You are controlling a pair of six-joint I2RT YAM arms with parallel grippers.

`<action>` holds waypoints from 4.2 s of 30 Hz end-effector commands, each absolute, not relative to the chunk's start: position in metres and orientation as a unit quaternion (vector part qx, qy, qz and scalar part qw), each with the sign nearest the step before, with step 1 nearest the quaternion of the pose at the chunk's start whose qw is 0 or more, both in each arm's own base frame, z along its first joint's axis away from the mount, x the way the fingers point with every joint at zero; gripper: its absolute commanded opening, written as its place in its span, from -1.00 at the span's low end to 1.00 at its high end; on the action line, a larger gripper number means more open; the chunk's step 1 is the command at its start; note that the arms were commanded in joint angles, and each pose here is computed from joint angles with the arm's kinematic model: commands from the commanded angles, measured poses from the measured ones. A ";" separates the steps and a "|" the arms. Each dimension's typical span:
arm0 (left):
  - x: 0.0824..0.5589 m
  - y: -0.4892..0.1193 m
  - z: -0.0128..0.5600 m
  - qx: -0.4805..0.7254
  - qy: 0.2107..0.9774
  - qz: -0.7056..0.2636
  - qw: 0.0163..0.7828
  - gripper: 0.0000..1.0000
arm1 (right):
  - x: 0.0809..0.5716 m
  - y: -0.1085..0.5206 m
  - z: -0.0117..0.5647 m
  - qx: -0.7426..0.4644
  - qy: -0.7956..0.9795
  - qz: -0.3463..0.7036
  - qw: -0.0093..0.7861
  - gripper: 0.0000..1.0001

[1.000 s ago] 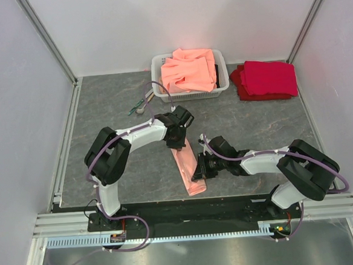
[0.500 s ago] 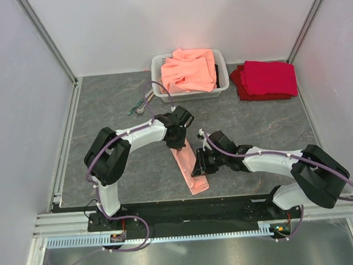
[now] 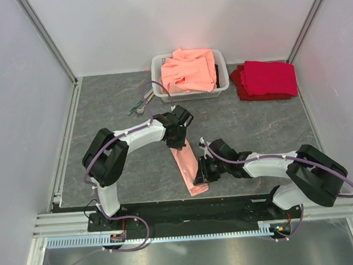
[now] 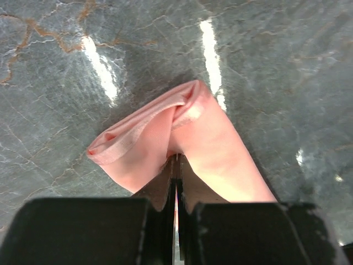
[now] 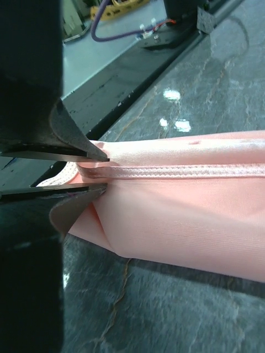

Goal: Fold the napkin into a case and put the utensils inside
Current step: Smooth out the smaller rectangle-folded napkin at the center of the board, then pick up the smaller rectangle-folded napkin from the center of the board, then turn over the smaller rectangle-folded napkin at the center of the board.

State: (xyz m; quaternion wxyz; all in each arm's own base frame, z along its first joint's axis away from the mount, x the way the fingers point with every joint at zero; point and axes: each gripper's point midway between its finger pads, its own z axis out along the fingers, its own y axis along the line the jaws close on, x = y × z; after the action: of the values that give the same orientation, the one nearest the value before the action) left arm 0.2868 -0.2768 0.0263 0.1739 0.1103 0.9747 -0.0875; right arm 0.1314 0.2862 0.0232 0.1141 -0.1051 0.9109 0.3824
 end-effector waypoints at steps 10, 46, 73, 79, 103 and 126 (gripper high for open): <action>0.276 -0.297 0.129 0.110 0.937 -0.231 0.238 -0.78 | 0.179 0.289 0.060 -0.130 0.926 0.300 0.190 -0.27; 0.247 -0.207 0.153 -0.051 0.895 -0.296 0.328 -0.84 | 0.221 0.336 0.023 -0.214 0.949 0.065 0.223 0.14; 0.256 -0.128 0.143 -0.170 0.904 -0.185 0.345 -0.72 | 0.204 0.382 0.061 -0.215 0.940 0.085 0.251 -1.00; 0.261 -0.114 0.146 -0.183 0.904 -0.178 0.344 -0.72 | 0.187 0.416 0.097 -0.204 0.923 0.251 0.210 -1.00; 0.252 -0.144 0.139 -0.135 0.912 -0.245 0.299 -0.73 | 0.173 0.428 0.087 -0.129 0.784 0.605 0.054 -0.96; 0.263 -0.219 0.098 -0.084 0.910 -0.353 0.201 -0.63 | 0.239 0.298 0.083 -0.181 0.925 0.285 0.176 0.34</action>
State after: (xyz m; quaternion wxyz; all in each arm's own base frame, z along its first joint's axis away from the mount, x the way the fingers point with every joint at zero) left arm 0.2509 -0.2005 0.0970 0.2062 -0.0843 0.9209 -0.3198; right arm 0.2954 0.2994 0.0841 0.2001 -0.1261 0.9107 0.3385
